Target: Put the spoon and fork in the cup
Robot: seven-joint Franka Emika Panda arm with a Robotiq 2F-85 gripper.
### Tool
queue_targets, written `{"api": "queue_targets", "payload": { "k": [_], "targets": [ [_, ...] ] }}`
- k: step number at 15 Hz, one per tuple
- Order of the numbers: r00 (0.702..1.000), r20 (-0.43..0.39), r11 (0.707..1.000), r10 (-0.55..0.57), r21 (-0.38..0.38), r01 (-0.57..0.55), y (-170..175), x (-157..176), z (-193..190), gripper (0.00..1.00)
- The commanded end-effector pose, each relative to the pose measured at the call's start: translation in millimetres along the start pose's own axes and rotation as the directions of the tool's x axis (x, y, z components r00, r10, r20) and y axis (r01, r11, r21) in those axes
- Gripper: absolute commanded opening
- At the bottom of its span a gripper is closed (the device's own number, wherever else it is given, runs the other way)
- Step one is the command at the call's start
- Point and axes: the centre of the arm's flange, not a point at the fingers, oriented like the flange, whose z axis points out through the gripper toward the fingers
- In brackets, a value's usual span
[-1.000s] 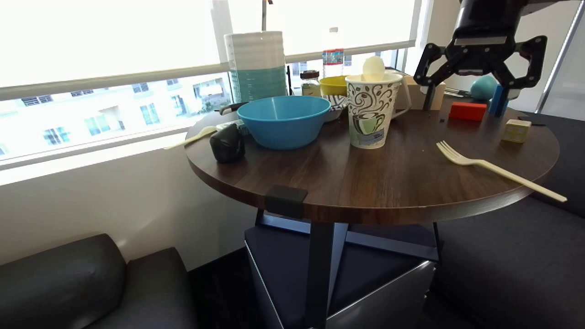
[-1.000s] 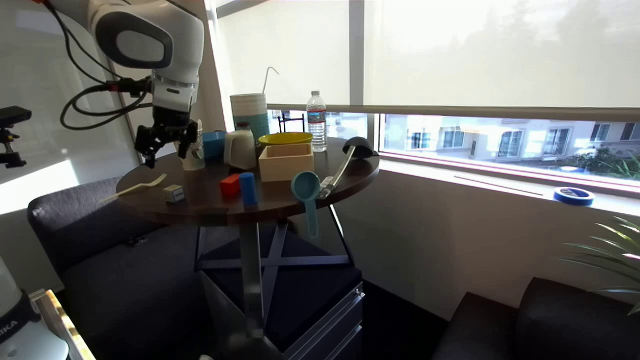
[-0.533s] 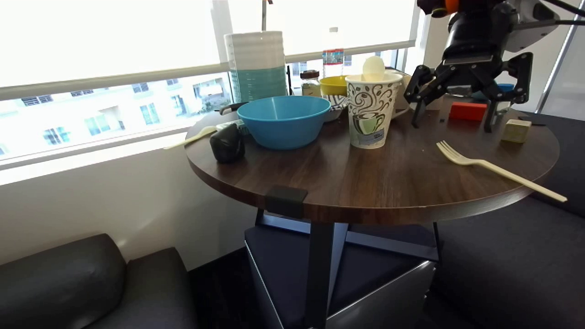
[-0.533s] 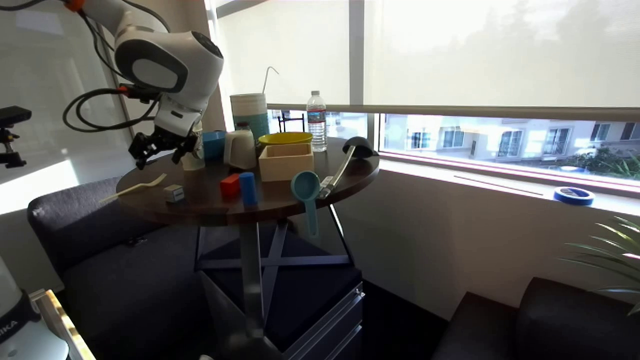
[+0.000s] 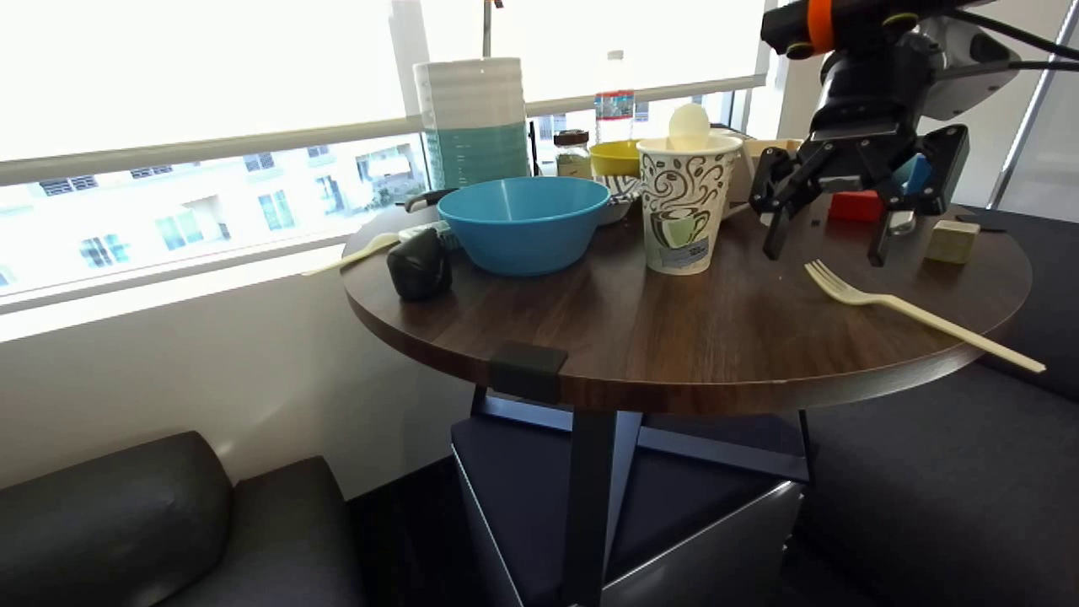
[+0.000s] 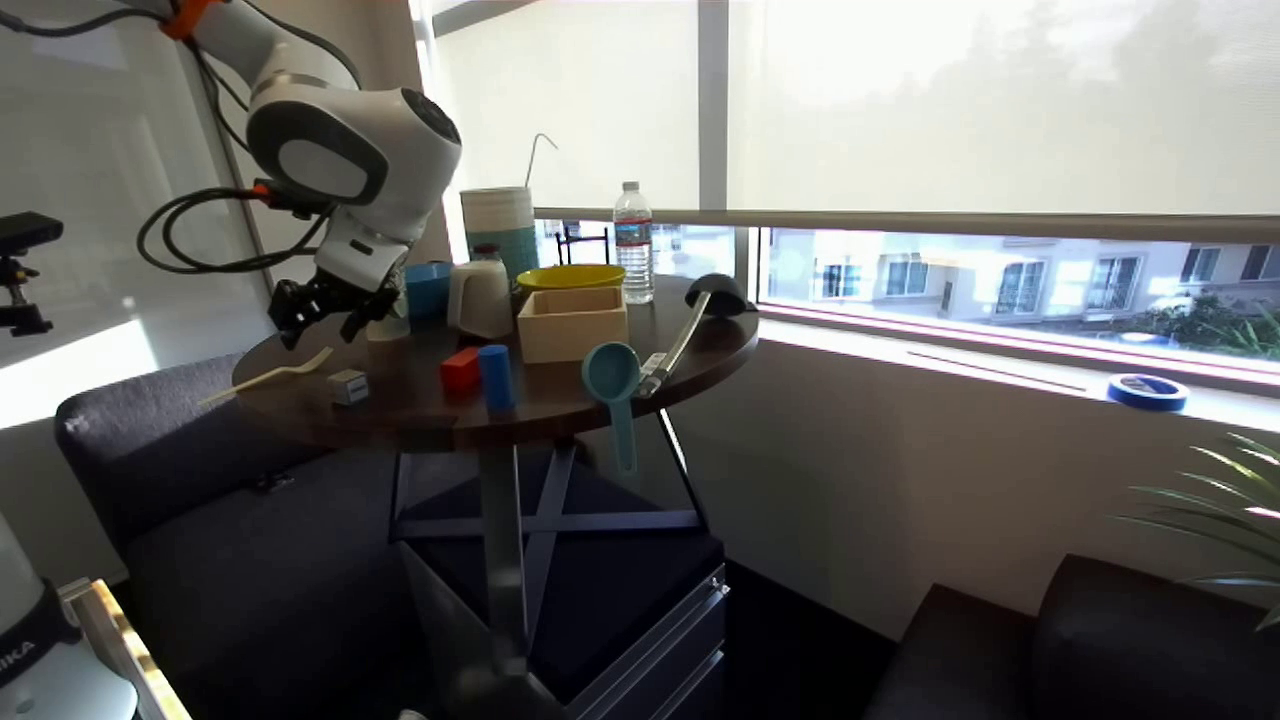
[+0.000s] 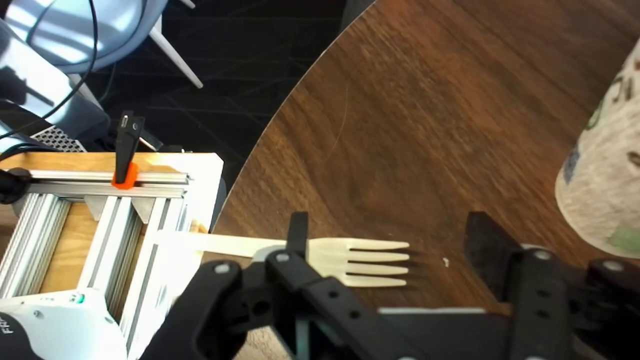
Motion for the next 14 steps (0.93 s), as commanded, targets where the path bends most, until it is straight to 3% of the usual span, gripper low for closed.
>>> {"api": "queue_targets", "payload": {
  "k": [1, 2, 5, 7, 10, 11, 12, 14],
  "targets": [
    [1.000, 0.009, 1.000, 0.008, -0.005, -0.008, -0.3, 2.4, -0.8, 0.67],
    [1.000, 0.010, 1.000, 0.010, -0.006, -0.009, -0.2, 2.9, -0.9, 0.69],
    [1.000, 0.008, 1.000, 0.017, -0.007, -0.017, 0.2, 4.6, -1.4, 0.50],
    [1.000, 0.006, 1.000, 0.021, -0.009, -0.021, 0.3, 5.6, -1.5, 0.60],
    [1.000, -0.001, 0.999, 0.026, -0.018, -0.026, 0.1, 7.4, 0.7, 0.62],
    [1.000, -0.003, 0.999, 0.029, -0.022, -0.029, -0.1, 7.9, 1.5, 0.56],
    [1.000, -0.004, 0.999, 0.030, -0.024, -0.030, -0.2, 8.3, 2.0, 0.56],
    [0.999, -0.006, 0.999, 0.033, -0.028, -0.034, -0.7, 9.4, 3.3, 0.34]
  ]
}}
